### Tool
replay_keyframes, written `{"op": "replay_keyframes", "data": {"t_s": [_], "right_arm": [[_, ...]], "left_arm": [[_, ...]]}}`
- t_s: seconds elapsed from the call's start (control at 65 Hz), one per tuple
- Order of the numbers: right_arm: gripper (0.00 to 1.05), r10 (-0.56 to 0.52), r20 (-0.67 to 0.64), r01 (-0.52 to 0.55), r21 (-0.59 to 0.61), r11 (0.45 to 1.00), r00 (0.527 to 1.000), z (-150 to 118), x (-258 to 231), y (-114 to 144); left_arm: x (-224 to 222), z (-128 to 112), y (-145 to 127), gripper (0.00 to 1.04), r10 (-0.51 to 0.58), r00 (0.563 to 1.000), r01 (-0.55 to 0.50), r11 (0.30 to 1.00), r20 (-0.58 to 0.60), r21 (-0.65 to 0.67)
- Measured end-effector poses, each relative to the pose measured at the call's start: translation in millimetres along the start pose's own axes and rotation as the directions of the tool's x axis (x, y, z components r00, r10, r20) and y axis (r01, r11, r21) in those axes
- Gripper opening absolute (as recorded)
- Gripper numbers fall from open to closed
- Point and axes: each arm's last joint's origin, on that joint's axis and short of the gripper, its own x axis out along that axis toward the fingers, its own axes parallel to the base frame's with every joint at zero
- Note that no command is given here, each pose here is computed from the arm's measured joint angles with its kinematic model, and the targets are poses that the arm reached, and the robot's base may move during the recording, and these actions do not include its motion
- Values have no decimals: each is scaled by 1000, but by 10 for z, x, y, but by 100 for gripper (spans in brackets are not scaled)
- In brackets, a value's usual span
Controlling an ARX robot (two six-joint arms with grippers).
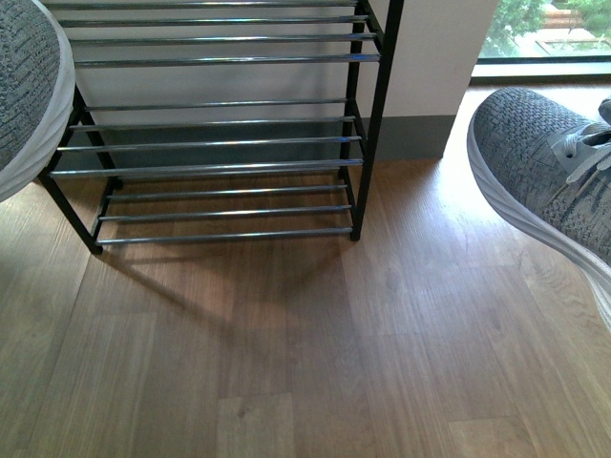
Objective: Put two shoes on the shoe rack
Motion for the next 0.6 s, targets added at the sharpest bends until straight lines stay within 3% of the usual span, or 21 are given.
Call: {"op": "replay_keyframes", "data": {"t_s": [0.6], "right_arm": [[1,-4,-3,4,1,1000,1000,-5,3,-2]], "left_arm": [[3,-4,-1,2,-3,1000,3,1000,-3,0]]}}
